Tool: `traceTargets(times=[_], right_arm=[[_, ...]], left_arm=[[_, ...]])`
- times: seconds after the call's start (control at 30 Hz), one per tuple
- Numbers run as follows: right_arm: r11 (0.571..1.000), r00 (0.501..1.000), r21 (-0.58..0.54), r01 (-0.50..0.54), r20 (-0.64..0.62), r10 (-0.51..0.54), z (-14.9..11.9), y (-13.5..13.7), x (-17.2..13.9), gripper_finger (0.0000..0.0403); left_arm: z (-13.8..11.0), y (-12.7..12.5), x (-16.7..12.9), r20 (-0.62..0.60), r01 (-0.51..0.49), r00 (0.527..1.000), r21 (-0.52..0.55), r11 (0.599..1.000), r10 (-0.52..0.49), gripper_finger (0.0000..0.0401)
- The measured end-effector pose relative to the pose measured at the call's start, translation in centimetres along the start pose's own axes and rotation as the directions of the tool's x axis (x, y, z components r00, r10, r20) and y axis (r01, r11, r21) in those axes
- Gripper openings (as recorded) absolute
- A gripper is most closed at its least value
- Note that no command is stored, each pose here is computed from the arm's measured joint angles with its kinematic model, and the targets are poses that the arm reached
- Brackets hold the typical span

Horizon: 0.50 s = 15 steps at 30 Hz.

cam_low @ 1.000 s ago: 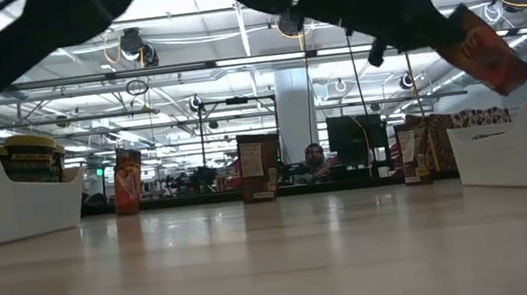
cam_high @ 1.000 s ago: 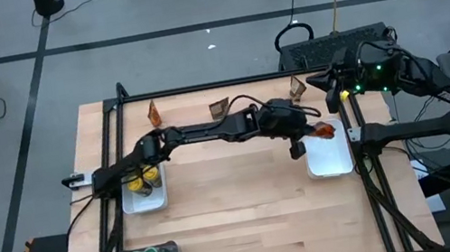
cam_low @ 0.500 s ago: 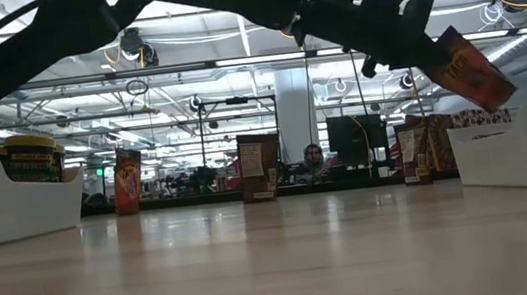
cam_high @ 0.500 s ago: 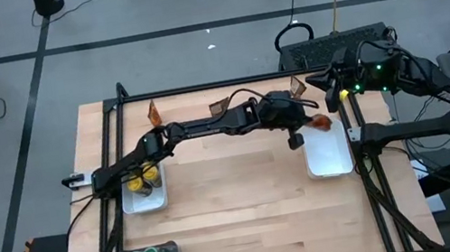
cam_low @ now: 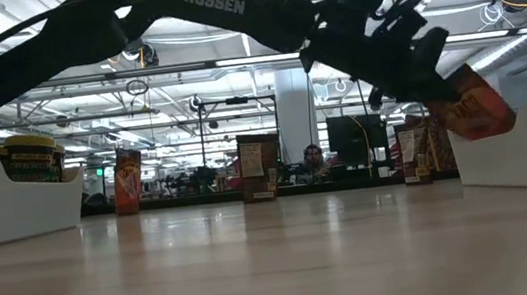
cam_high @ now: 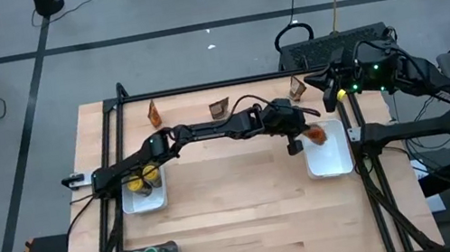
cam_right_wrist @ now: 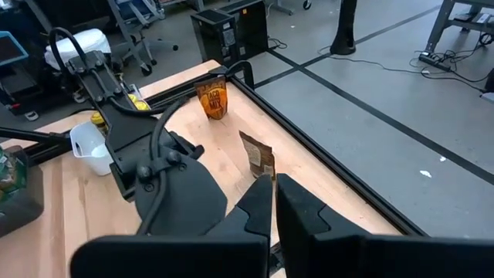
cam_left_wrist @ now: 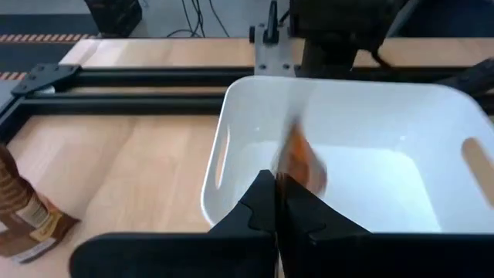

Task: Sort spices by type
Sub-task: Put the bottom orange seasoning bag into the right white bin

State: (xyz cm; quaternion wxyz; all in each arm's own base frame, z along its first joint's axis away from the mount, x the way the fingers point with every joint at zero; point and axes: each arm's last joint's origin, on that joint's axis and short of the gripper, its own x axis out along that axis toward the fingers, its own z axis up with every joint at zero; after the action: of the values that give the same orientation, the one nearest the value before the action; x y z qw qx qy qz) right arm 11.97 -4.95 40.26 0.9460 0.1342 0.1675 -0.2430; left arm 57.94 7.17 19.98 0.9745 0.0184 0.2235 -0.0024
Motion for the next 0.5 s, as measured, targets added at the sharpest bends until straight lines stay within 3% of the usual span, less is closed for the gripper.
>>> traceTargets(times=[0.5], right_arm=[[1.000, 1.000, -0.018, 0.002, -0.012, -0.002, -0.10, -0.02, 0.04, 0.0000]], left_arm=[[0.00, 0.19, 0.27, 0.036, -0.005, 0.999, 0.005, 1.000, 0.005, 0.0000]])
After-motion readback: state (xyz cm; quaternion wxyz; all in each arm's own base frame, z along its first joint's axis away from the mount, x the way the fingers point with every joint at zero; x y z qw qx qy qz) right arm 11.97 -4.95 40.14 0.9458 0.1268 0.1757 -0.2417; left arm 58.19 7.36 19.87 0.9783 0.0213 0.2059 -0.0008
